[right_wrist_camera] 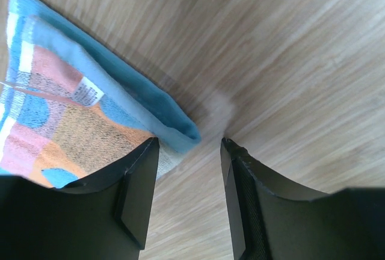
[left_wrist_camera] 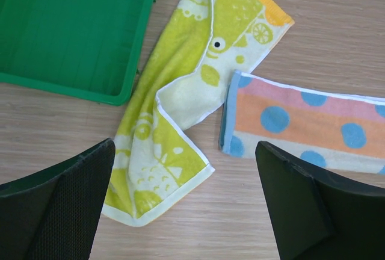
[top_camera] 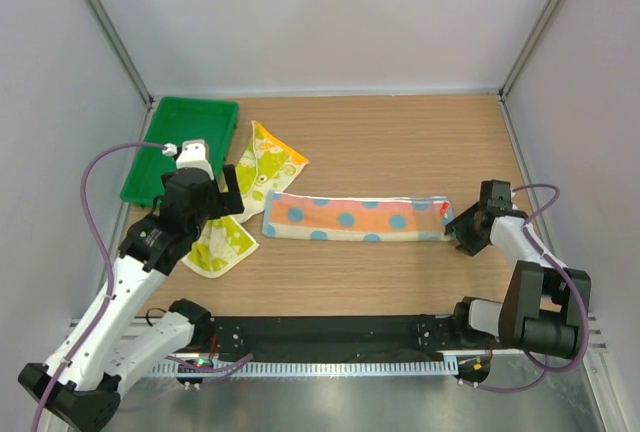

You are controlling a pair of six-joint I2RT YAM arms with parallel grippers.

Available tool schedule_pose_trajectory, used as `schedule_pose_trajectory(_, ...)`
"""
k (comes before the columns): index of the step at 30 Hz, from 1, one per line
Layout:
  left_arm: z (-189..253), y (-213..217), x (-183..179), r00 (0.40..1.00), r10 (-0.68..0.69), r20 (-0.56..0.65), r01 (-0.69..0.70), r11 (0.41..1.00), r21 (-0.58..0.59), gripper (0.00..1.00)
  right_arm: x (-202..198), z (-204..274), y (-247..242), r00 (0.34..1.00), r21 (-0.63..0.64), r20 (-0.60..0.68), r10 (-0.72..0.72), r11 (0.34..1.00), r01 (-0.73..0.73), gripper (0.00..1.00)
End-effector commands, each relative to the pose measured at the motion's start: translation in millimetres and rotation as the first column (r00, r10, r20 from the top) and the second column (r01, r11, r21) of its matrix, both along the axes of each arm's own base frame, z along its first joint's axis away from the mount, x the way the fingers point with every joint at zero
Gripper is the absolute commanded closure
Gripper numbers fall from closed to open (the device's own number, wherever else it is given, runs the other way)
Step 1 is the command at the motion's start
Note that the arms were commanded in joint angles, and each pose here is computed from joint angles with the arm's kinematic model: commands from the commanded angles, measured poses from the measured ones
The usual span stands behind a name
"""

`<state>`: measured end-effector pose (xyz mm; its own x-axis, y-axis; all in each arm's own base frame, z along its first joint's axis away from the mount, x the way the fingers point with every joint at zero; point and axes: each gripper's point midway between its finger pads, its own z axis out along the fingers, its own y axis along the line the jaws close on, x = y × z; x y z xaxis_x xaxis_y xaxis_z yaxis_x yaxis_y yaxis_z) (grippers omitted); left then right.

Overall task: Roll the towels
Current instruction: Fold the towel

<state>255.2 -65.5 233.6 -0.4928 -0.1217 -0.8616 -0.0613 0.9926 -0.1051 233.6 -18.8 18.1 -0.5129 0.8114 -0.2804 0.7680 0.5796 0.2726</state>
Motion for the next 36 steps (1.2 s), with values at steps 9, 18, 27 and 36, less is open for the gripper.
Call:
schedule_pose_trajectory(9,9,8,5,0.999,0.031,0.038,-0.032,0.999,0.028,0.01,15,-11,-4,0.999,0.000,0.035,0.019,1.000,-0.019,0.57)
schedule_pose_trajectory(18,7,7,6,0.999,0.025,0.031,-0.026,0.999,0.028,0.02,15,-4,-25,0.999,-0.019,0.043,-0.011,1.000,0.012,0.79)
schedule_pose_trajectory(27,8,5,5,0.999,0.020,0.032,-0.021,1.000,0.021,0.04,21,43,-66,0.988,-0.148,0.101,-0.121,0.980,0.135,0.90)
schedule_pose_trajectory(36,10,4,5,0.999,0.014,0.038,-0.015,1.000,0.017,0.04,49,95,-45,0.982,-0.217,0.184,0.034,0.976,0.007,0.99)
